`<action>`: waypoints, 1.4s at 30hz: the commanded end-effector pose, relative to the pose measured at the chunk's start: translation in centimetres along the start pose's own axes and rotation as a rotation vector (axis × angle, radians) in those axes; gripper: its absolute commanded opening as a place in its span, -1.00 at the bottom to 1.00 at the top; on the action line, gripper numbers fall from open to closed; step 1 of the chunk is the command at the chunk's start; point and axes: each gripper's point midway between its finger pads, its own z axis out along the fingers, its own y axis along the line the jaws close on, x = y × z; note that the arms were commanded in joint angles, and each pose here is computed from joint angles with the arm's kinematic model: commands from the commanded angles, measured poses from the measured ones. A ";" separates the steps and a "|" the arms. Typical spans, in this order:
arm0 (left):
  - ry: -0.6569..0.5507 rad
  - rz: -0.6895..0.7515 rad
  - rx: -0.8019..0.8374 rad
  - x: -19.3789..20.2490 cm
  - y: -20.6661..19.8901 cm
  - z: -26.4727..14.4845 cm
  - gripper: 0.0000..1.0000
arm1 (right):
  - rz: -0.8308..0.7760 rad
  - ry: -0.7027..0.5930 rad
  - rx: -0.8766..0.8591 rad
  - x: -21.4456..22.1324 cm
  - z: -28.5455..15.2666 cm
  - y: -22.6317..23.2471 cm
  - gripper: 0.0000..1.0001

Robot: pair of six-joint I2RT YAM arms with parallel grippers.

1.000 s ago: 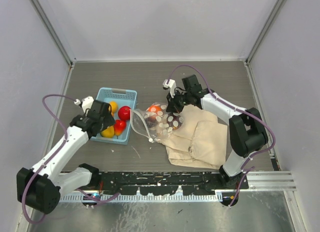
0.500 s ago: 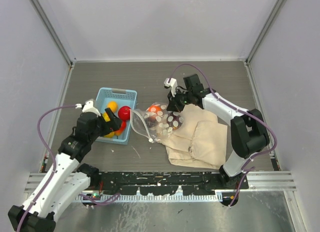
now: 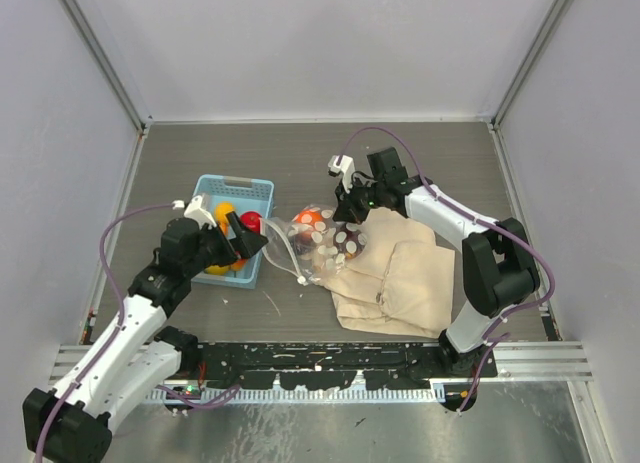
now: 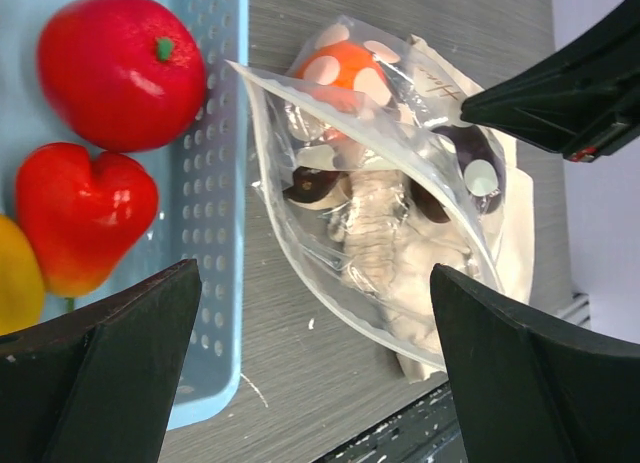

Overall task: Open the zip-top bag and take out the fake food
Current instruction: Place the fake fruit in the bin, then pick up the fake fruit from the zipper food storage bag.

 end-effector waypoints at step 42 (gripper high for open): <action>0.180 0.105 0.192 3.2 -6.1 8.0 0.18 | 0.124 -0.135 -0.012 -1.3 2.6 0.8 -0.85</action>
